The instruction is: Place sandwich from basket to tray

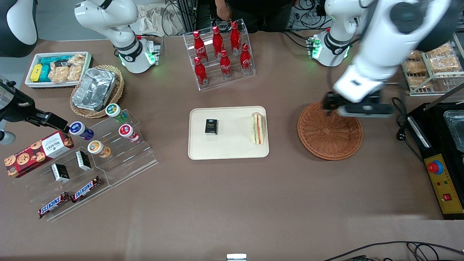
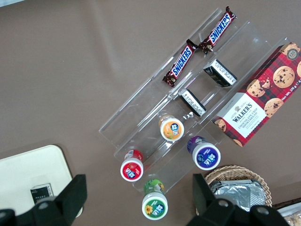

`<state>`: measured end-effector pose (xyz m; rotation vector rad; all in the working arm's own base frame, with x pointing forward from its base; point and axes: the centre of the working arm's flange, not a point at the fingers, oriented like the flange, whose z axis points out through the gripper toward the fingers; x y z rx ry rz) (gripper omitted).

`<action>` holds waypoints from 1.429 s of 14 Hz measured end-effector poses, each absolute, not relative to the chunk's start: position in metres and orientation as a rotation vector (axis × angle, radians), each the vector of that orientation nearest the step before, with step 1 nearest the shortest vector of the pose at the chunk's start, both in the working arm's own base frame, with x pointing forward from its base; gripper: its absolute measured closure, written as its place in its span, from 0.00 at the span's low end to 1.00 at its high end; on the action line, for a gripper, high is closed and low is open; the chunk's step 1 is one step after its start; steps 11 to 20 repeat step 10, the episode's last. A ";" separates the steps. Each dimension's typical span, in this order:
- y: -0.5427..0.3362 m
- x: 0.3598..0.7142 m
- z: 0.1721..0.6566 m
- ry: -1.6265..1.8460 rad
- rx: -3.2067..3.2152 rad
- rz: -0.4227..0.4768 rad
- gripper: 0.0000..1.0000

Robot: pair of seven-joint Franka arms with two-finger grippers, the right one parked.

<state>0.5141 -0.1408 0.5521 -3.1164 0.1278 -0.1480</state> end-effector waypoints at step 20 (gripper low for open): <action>-0.068 0.532 0.572 0.044 -3.200 -0.153 0.00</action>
